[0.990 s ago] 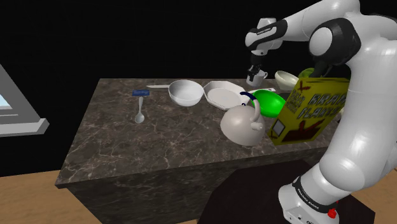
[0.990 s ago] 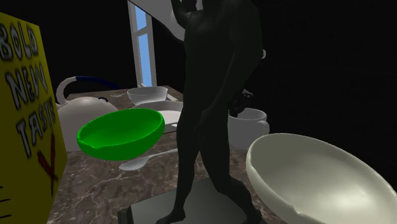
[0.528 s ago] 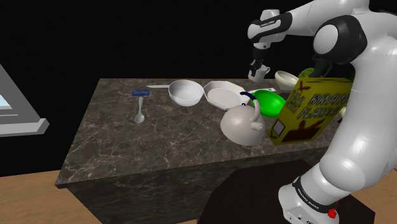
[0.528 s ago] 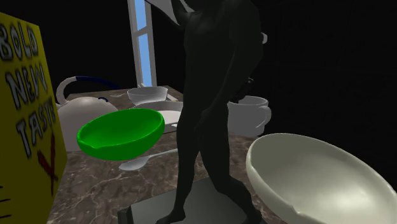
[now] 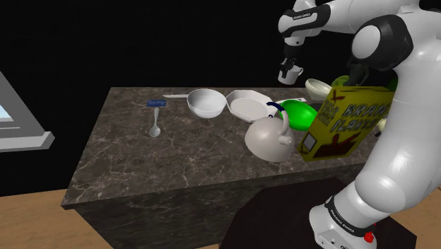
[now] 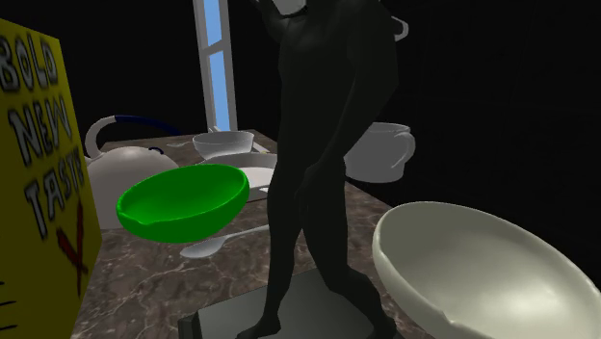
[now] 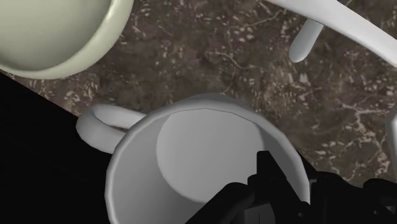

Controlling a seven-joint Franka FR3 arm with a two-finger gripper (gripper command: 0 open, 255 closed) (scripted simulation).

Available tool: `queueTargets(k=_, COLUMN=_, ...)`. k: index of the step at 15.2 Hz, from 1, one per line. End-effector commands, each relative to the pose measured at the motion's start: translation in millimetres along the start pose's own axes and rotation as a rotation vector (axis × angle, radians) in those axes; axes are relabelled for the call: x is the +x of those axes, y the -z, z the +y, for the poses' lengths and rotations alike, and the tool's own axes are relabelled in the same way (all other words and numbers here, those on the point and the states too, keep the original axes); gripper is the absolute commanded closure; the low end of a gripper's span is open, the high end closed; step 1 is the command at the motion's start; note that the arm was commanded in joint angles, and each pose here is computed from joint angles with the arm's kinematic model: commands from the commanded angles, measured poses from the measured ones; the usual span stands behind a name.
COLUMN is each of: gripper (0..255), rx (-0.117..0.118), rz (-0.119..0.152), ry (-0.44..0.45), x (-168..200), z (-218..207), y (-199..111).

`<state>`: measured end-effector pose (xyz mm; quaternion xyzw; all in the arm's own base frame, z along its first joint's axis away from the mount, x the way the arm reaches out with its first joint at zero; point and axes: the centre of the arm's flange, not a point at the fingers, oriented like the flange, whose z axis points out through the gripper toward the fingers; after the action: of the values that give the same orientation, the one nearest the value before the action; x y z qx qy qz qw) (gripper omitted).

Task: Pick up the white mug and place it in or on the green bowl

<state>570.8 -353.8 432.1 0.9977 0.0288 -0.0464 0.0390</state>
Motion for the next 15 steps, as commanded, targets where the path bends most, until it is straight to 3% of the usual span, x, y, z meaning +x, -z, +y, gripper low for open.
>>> queueTargets(k=1, gripper=255, rx=0.000, rz=0.000, ry=0.000, x=-1.5, z=1.3, y=11.4)
queueTargets(k=15, gripper=255, rx=0.000, rz=0.000, ry=0.000, x=-8.3, z=6.6, y=81.9)
